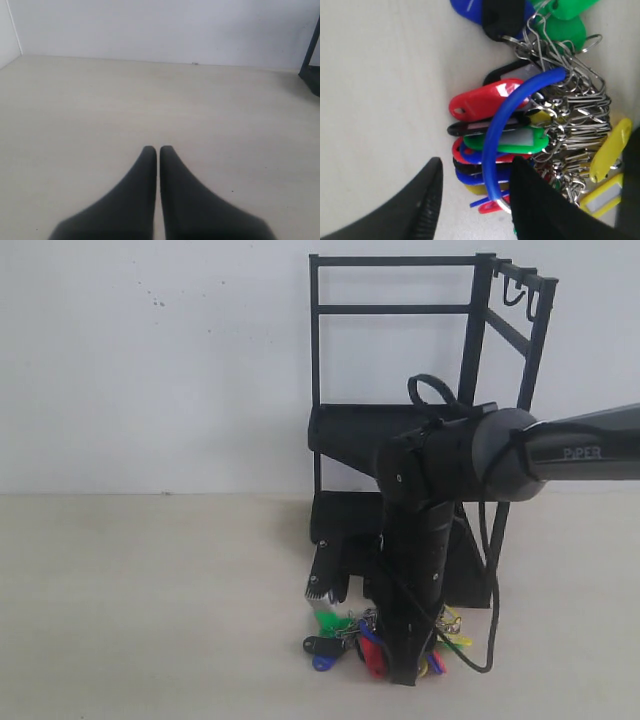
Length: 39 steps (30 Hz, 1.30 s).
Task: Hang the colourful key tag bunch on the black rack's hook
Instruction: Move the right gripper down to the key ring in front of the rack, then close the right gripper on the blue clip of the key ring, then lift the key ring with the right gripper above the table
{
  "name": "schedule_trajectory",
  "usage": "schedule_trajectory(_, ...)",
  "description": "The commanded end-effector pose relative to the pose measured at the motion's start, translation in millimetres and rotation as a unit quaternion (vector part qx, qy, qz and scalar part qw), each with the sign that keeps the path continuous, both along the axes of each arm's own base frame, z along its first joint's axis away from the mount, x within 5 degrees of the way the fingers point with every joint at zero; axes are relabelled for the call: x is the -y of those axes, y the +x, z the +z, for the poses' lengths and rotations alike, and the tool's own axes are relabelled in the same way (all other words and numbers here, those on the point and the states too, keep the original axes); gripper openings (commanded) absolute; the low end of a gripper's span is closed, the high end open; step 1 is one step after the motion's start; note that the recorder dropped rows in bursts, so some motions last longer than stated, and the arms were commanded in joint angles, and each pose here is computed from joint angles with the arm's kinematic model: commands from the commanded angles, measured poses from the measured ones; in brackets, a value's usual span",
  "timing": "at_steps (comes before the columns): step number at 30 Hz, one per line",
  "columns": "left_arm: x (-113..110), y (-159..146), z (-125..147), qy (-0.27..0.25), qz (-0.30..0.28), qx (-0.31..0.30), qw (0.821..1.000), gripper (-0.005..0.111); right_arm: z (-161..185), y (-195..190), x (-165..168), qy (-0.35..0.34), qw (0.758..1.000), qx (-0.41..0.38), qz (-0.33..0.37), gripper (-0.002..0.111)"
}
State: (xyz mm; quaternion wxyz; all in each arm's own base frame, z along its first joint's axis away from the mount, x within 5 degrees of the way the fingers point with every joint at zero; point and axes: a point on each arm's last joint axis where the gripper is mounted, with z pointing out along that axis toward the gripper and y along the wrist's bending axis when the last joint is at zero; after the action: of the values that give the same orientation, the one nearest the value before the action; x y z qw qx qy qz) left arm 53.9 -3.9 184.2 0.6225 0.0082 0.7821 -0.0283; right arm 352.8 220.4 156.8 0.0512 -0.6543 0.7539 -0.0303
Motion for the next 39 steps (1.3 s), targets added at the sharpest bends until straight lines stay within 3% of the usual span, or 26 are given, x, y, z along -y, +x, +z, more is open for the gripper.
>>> schedule_trajectory(1, 0, 0, 1, -0.003, 0.002, 0.003, 1.0, 0.004, -7, 6, -2, 0.003, 1.0, 0.017, -0.005, 0.042)
schedule_trajectory(8, 0, 0, 1, -0.003, 0.002, 0.003, 1.0, 0.004, -15, 10, -4, 0.006, 0.999, 0.028, -0.021, 0.04)
schedule_trajectory(11, 0, 0, 1, -0.003, 0.002, 0.003, 1.0, 0.004, -15, 10, -4, 0.008, 0.999, 0.029, -0.03, 0.029)
schedule_trajectory(16, 0, 0, 1, -0.003, 0.002, 0.003, 1.0, 0.004, -15, 11, -5, 0.014, 0.999, 0.035, -0.036, -0.001)
schedule_trajectory(19, 0, 0, 1, -0.003, 0.002, 0.003, 1.0, 0.004, -5, 12, -5, 0.031, 0.994, 0.042, -0.091, 0.0)
schedule_trajectory(24, 0, 0, 1, -0.003, 0.002, 0.003, 1.0, 0.004, 47, 4, -5, 0.092, 0.981, 0.059, -0.158, 0.0)
schedule_trajectory(28, 0, 0, 1, -0.003, 0.002, 0.003, 1.0, 0.004, 103, -11, -8, 0.199, 0.96, 0.077, -0.184, 0.0)
schedule_trajectory(31, 0, 0, 1, -0.003, 0.002, 0.003, 1.0, 0.004, 152, -28, -9, 0.301, 0.929, 0.083, -0.198, 0.0)
schedule_trajectory(34, 0, 0, 1, -0.003, 0.002, 0.003, 1.0, 0.004, 200, -42, 2, 0.361, 0.902, 0.153, -0.183, 0.0)
schedule_trajectory(36, 0, 0, 1, -0.003, 0.002, 0.003, 1.0, 0.004, 226, -48, 14, 0.398, 0.873, 0.187, -0.212, 0.0)
schedule_trajectory(37, 0, 0, 1, -0.003, 0.002, 0.003, 1.0, 0.004, 238, -52, 20, 0.431, 0.849, 0.181, -0.246, 0.0)
schedule_trajectory(39, 0, 0, 1, -0.003, 0.002, 0.003, 1.0, 0.004, 247, -60, 22, 0.452, 0.837, 0.159, -0.263, 0.0)
